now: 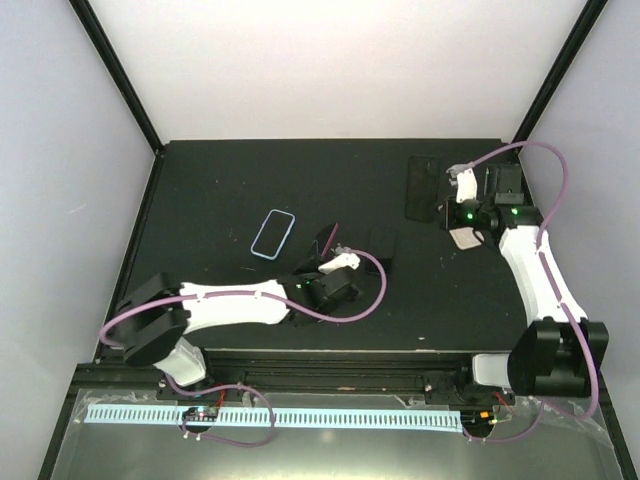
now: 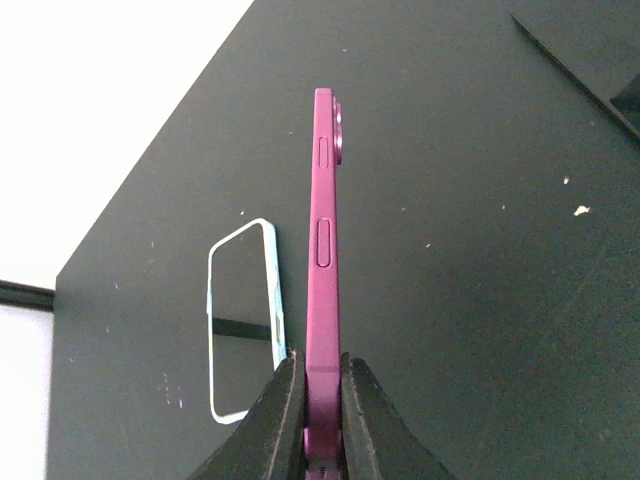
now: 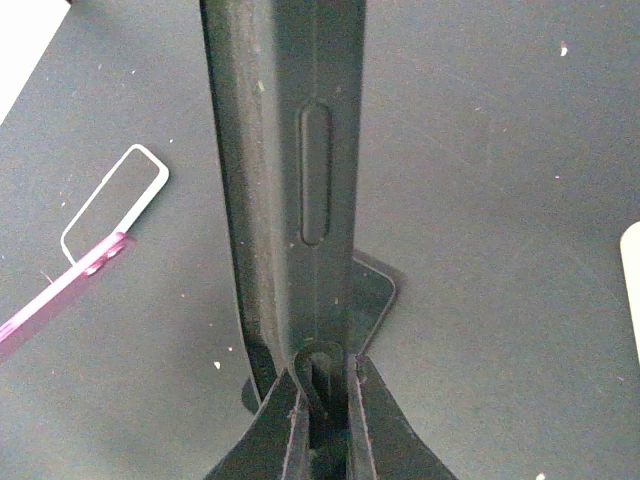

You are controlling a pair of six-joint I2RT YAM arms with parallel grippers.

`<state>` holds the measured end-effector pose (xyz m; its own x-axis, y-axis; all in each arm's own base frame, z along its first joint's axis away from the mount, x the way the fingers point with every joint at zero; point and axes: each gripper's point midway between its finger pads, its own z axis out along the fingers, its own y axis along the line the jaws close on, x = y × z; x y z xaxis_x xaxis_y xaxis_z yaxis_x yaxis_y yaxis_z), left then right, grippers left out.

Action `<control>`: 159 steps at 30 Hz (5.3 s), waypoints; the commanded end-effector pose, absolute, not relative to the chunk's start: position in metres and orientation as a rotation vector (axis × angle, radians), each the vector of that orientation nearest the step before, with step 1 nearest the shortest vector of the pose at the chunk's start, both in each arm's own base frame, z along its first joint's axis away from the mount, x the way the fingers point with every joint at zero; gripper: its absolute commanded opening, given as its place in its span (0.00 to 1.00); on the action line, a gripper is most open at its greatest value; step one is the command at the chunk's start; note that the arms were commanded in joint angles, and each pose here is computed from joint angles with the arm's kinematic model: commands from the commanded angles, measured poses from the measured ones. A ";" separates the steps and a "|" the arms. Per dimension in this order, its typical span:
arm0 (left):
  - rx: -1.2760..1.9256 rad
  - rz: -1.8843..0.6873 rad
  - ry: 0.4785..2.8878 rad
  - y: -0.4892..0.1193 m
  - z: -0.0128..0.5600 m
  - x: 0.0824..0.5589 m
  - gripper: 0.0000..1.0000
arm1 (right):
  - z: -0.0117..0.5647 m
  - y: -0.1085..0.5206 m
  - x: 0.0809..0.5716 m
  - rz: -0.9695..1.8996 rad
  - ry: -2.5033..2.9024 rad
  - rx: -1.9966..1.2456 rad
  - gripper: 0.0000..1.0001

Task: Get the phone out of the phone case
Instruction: Place the phone at the center of the board, then place the phone case at the center of the board, then pick up the phone at the center of the board.

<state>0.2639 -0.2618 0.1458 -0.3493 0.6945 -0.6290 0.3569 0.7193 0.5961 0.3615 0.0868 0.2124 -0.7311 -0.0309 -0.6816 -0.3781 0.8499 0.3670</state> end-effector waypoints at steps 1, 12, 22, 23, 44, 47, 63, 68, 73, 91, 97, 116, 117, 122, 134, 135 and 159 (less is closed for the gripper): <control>0.865 0.580 1.847 -0.291 0.161 0.288 0.01 | 0.205 0.081 0.334 0.604 2.305 -0.340 0.01; 1.076 0.808 1.720 -0.347 0.111 0.319 0.02 | 0.195 0.077 0.332 0.598 2.255 -0.316 0.01; 1.155 0.874 1.796 -0.350 0.057 0.318 0.11 | 0.183 0.079 0.335 0.630 2.296 -0.319 0.01; 1.155 0.866 1.809 -0.349 0.054 0.316 0.14 | 0.182 0.080 0.335 0.635 2.297 -0.319 0.01; 0.858 0.223 2.125 -0.332 0.102 0.262 0.75 | 0.167 0.041 0.359 0.313 2.467 -0.436 0.01; 0.838 0.055 2.161 -0.323 0.110 0.242 0.76 | 0.161 0.025 0.360 0.196 2.559 -0.527 0.01; 0.757 -0.315 2.246 -0.296 0.111 0.194 0.88 | 0.072 0.011 0.353 0.354 3.002 -0.642 0.01; 0.748 -0.287 2.263 -0.289 0.110 0.194 0.88 | 0.062 0.005 0.372 0.334 3.017 -0.577 0.01; 0.726 -0.237 2.271 -0.277 0.112 0.197 0.88 | 0.049 -0.002 0.385 0.290 3.030 -0.543 0.14; 0.090 -0.159 2.289 -0.163 0.169 0.317 0.99 | 0.248 0.054 0.357 0.430 2.430 -0.487 1.00; 0.018 -0.122 2.437 -0.149 0.146 0.368 0.99 | 0.319 0.076 0.341 0.450 1.978 -0.435 1.00; -0.038 0.026 2.680 -0.123 0.061 0.443 0.99 | 0.242 0.110 0.264 0.698 2.012 -0.608 1.00; -0.037 0.050 2.681 -0.120 0.059 0.444 0.99 | 0.244 0.105 0.266 0.632 1.994 -0.605 1.00; 0.032 0.076 2.736 -0.115 0.040 0.445 0.99 | 0.247 0.104 0.261 0.597 1.921 -0.600 1.00; 0.229 -0.378 2.884 -0.169 0.012 0.414 0.99 | 0.244 0.102 0.266 0.575 1.940 -0.614 1.00; 0.232 -0.405 2.874 -0.173 0.013 0.408 0.99 | 0.245 0.101 0.265 0.570 1.937 -0.614 1.00; 0.260 0.134 2.968 -0.164 -0.005 0.344 0.98 | 0.244 0.100 0.266 0.561 1.945 -0.608 1.00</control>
<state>0.3709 -0.1690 0.0206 -0.9438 0.1739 -0.2810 0.1478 0.9827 0.1118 0.2635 0.1009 0.2314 -0.4334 -0.1618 -0.8866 -0.6224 0.7652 0.1645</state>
